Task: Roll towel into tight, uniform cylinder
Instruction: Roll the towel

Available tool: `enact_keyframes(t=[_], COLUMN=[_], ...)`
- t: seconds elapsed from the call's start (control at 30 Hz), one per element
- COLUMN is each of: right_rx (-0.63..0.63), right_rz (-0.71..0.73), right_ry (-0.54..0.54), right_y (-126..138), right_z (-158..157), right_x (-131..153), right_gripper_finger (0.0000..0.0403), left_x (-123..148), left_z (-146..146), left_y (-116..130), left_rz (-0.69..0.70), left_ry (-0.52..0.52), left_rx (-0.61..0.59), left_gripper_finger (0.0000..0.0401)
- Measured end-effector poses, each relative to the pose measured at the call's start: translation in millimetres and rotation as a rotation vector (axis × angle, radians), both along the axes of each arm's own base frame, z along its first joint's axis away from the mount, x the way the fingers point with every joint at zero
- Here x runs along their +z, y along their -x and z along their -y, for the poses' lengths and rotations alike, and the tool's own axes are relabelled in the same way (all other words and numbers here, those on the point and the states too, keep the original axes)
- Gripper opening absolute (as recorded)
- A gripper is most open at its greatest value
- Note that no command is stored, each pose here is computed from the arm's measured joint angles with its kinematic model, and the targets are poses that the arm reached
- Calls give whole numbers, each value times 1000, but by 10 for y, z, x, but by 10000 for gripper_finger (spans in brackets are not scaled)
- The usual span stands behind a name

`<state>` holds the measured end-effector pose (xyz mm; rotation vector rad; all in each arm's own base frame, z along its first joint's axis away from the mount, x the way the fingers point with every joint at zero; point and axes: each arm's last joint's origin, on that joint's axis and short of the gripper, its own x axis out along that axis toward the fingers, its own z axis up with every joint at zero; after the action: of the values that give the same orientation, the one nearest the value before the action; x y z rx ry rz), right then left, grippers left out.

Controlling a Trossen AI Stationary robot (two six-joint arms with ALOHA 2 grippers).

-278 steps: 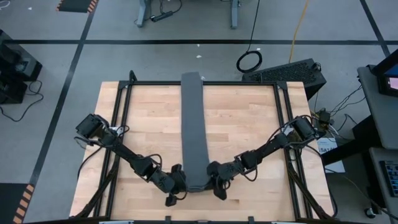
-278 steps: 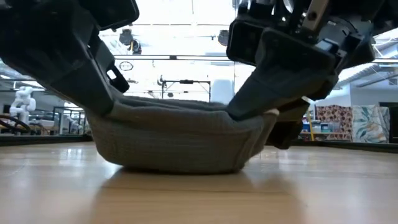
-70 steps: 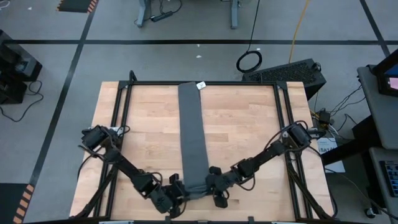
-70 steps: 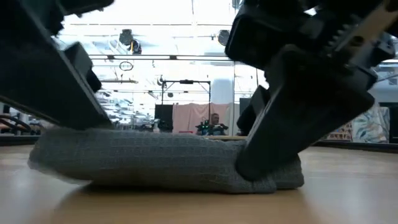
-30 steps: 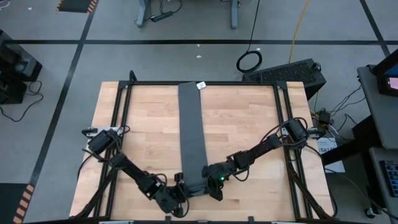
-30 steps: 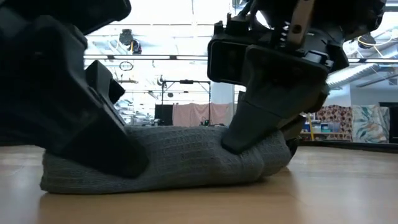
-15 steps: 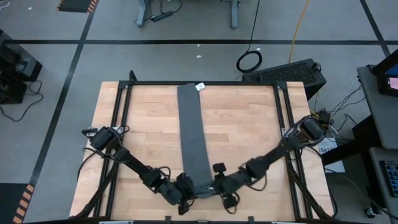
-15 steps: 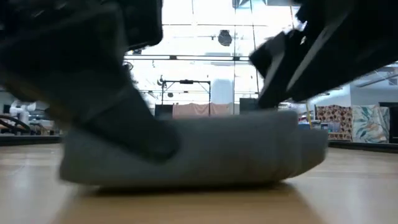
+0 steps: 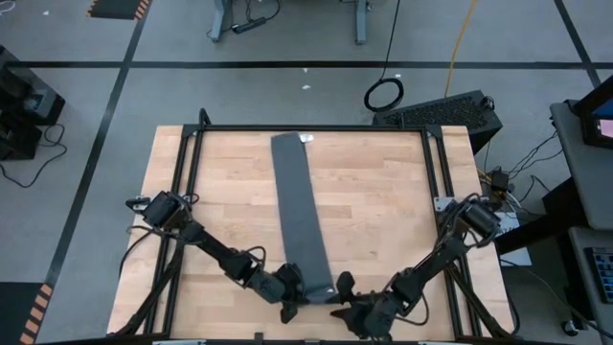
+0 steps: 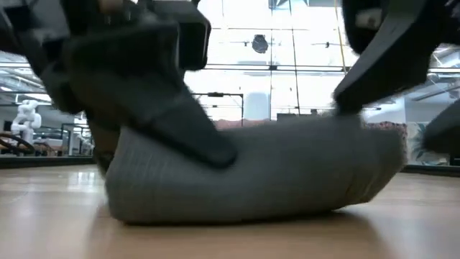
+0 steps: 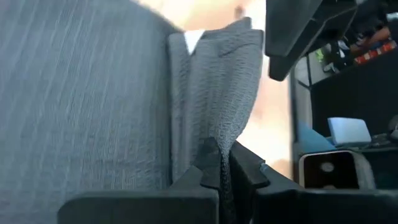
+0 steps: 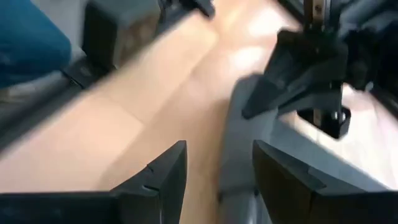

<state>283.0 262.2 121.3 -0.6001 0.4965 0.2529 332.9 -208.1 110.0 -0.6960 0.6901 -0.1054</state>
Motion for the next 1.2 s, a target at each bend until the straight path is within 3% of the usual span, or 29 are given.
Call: enact_keyframes(t=[0.13,0.43,0.83,1.03,1.2], right_rx=[-70,-43,-109,-125,-152], right_rz=[-8,-25,-161,-230,-177], right_ry=[-4,10,-129,-204,-94], right_y=[-56,-148,-321,-356,-301], right_z=[73,167,457,542,492], right_x=[-69,-69,-136,-158,-144], right_gripper_finger=[173,173,171,139,122], left_x=[-75,-82,-86,-90,-93], left_z=[-64,-84,-91,-98,-95], left_y=[63,88,88,86,89], left_rz=[-14,26,15,22,16], left_ry=[41,80,115,106,109], left_rx=[36,50,87,117,105], left_gripper_finger=[7,8,13,14,14])
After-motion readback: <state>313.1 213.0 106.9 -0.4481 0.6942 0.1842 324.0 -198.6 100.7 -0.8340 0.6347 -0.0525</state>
